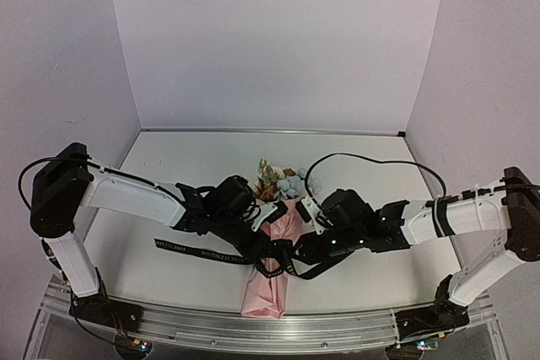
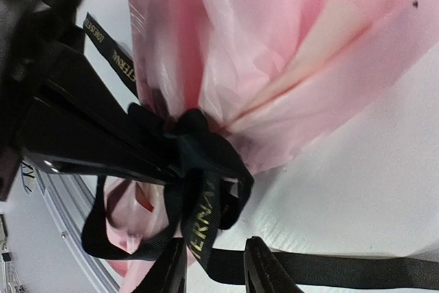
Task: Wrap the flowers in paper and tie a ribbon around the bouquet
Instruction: Cross the half-tied ribbon over the folded bouquet.
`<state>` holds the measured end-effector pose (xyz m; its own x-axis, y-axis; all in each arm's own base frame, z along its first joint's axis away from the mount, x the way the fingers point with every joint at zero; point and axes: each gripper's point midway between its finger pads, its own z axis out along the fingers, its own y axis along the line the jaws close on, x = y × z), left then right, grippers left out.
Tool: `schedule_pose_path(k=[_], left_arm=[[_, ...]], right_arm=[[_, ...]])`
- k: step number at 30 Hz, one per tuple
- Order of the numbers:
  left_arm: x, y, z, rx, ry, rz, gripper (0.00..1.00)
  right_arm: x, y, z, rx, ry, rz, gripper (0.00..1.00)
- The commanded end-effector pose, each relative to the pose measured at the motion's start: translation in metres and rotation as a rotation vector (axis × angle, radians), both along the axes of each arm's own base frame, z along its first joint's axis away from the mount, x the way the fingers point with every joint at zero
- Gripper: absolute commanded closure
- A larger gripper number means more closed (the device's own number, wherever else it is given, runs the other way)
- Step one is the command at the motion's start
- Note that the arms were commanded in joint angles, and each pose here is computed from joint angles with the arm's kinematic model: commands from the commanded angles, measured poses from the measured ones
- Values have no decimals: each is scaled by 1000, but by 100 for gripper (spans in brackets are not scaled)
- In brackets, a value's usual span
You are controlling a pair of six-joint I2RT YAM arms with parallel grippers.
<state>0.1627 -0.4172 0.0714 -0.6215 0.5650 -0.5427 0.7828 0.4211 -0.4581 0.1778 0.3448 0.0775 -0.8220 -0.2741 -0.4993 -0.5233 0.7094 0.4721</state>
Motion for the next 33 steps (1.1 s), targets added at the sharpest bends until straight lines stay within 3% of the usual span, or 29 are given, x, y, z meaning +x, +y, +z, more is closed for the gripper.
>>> schedule_pose_path(k=[1,6,10,19,29,33], left_arm=[[1,-11,27,-68,-29,-28,100],[0,-10,25,-64,-24,-36,99],[-1,-11,24,-61,-21,-40,99],[-1,-12,24,-64,-19,-44,100],[-2,-11,24,-64,-13,-50,100],[-3,-10,24,-62,-12,-48,100]], right_arm=[[-4,0,2,13,28,-15,71],[11,7,7,8,-13,-56,70],[27,5,6,-21,-76,-103,58],[38,20,16,9,-118,-99,42],[43,26,11,3,-105,-111,42],[42,29,4,-7,-92,-103,54]])
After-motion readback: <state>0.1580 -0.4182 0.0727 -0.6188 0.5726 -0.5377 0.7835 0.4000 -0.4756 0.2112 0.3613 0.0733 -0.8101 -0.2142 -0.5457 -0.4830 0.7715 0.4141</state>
